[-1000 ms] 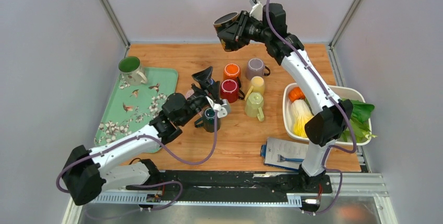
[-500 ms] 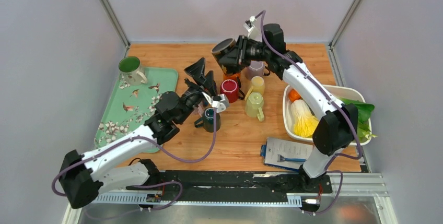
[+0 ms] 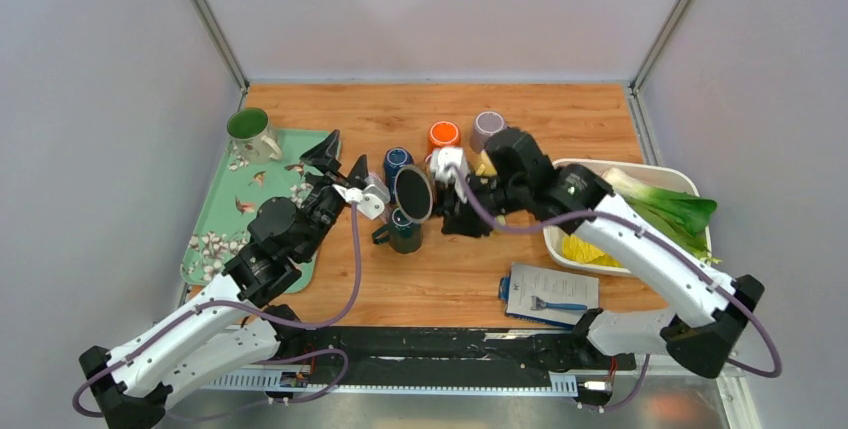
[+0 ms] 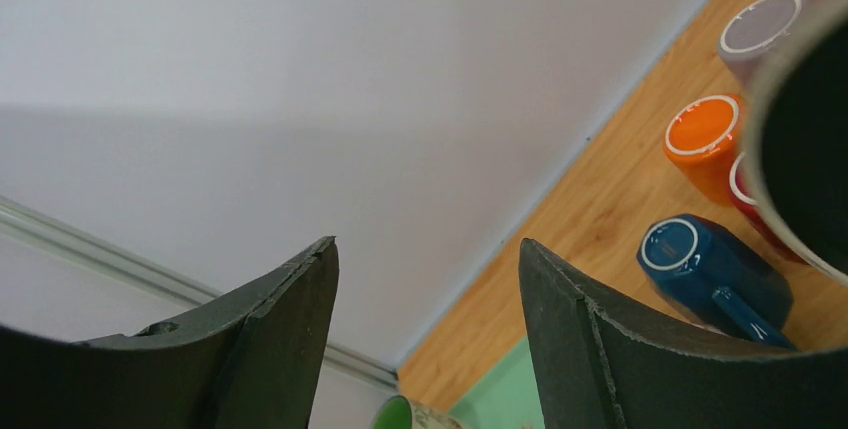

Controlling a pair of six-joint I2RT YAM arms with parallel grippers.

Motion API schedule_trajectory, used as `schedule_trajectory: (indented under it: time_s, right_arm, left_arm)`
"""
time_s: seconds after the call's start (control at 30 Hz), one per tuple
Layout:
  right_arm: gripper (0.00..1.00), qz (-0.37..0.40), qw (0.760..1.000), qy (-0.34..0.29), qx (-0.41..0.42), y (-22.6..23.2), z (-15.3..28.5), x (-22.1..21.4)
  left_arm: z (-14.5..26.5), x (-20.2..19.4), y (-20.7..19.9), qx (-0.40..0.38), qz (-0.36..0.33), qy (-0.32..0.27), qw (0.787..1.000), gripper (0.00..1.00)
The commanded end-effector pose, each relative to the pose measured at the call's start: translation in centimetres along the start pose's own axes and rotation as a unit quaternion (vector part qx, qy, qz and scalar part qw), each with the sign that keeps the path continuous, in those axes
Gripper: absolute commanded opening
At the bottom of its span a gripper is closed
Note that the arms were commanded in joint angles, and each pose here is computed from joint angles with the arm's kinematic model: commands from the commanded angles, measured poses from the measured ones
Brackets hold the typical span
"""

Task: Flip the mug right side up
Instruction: Turn over the cup at the center of the board, then place the cup at the center of the board.

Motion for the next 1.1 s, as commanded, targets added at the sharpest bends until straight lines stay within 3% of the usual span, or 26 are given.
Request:
schedule_trajectory:
  time_s: [0.0,0.13,0.23,0.37,0.47,0.57,0.67,0.8,0.9,1.07]
  right_arm:
    - [0.0,0.252,0.957,0.131,-0.059,0.0,1.7,-4.8]
    - [0.0,0.346,0.909,0.208,-0.108,-1.1,2.9,-7.6]
    - [0.0,0.417,0.868,0.227,-0.144,-1.4,3.7,-8.4]
    - [0.0,0.522,0.801,0.244,-0.162,-0.8,3.7,-9.6]
    - [0.0,0.599,0.737,0.267,-0.16,-0.9,2.5,-11.7]
    - [0.0,0.648,0.693,0.273,-0.164,-1.0,1.4,-12.4]
    - [0.0,0.654,0.666,0.315,-0.173,-1.7,0.6,-13.8]
    - [0.0,0.625,0.663,0.375,-0.171,-2.4,-0.6,-15.7]
    - [0.0,0.623,0.663,0.379,-0.17,-2.3,-1.4,-15.8]
    - [0.0,0.64,0.638,0.395,-0.167,-2.7,-1.4,-17.2]
  left_arm:
    - [1.0,-1.8,0.3,0.017,0.065,0.039,0.997,0.74]
    - [1.6,-2.0,1.5,0.042,0.087,0.039,0.995,0.75]
    - [2.2,-2.6,2.2,0.059,0.089,0.041,0.993,0.75]
    - [3.1,-3.1,3.4,0.081,0.094,0.038,0.991,0.75]
    - [3.6,-3.3,4.1,0.095,0.097,0.04,0.99,0.75]
    - [4.0,-3.5,4.9,0.11,0.097,0.042,0.988,0.75]
    - [4.3,-3.7,5.1,0.114,0.095,0.045,0.988,0.75]
    - [4.5,-3.8,5.1,0.11,0.094,0.045,0.988,0.75]
    - [4.6,-3.7,5.1,0.108,0.095,0.041,0.989,0.75]
    - [4.4,-3.9,4.8,0.102,0.097,0.041,0.989,0.74]
Point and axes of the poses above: each gripper's point midway between its finger pads, its own z axis back along the fingers, its own y axis along the line the jaws close on, x = y × z, the point moved 2 cm from there along z, back along the fingers, and after that the axes turned 15 degrees about z, right-handed, at the moved point
